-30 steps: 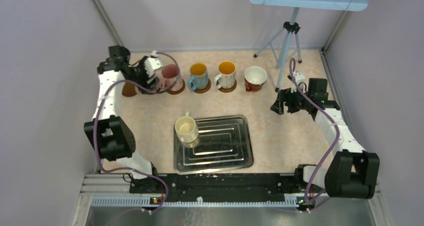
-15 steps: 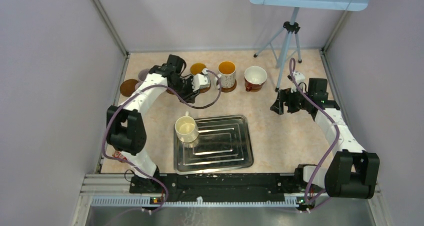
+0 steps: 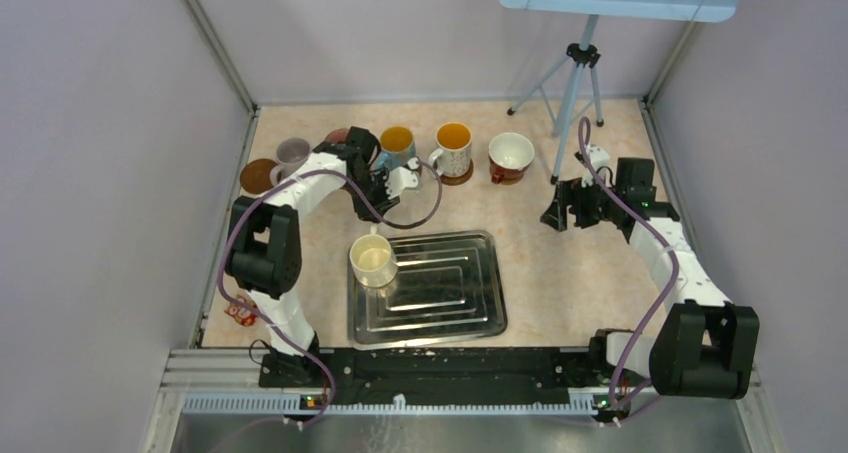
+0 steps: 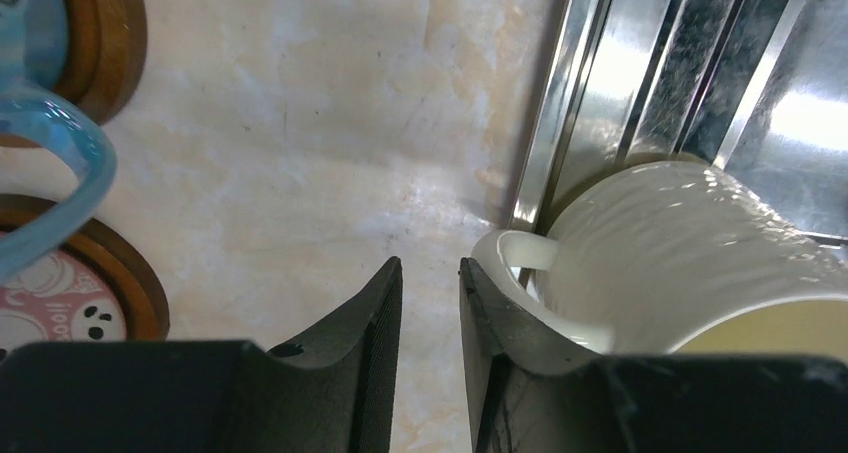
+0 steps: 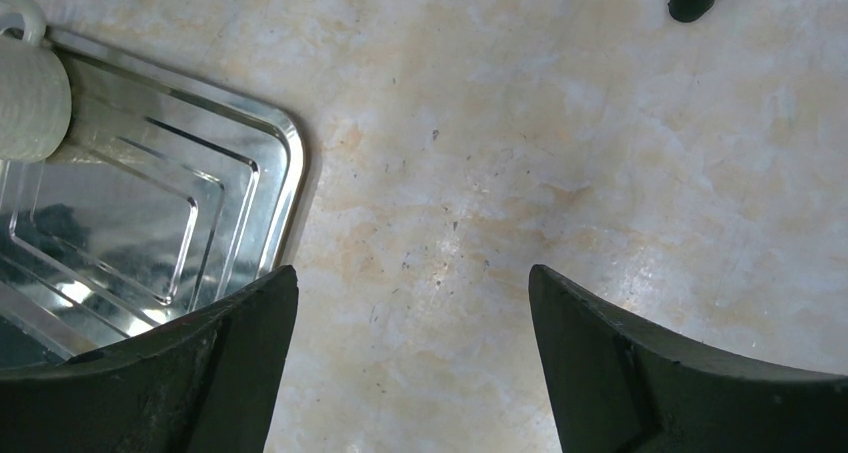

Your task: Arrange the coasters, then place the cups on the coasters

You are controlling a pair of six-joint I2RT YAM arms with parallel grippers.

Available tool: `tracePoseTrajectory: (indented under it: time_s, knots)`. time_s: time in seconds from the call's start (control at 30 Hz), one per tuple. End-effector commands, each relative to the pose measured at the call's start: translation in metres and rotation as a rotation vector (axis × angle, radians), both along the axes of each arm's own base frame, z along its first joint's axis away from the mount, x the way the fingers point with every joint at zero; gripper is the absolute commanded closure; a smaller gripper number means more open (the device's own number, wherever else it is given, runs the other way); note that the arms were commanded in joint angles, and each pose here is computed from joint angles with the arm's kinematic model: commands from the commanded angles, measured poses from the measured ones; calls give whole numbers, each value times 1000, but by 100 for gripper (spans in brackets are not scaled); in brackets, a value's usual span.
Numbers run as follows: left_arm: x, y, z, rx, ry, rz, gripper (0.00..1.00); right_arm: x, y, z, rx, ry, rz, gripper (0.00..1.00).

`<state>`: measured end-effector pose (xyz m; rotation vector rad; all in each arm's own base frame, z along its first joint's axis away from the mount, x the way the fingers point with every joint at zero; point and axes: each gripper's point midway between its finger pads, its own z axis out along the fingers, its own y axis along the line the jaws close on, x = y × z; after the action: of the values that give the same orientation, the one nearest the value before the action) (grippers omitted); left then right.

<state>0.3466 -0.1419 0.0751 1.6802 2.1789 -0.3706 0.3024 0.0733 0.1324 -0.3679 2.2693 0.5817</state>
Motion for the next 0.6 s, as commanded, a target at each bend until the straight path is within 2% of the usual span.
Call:
tracePoseTrajectory:
  time_s: [0.0, 0.33, 0.57]
  knots:
    - [-7, 20, -5, 52, 8, 27, 66, 2, -2, 11, -4, -53, 7, 16]
    - [-23, 48, -11, 60, 39, 65, 67, 2, -2, 10, -5, -51, 8, 16]
    - [1, 16, 32, -42, -32, 90, 61, 2, -1, 9, -2, -48, 10, 16]
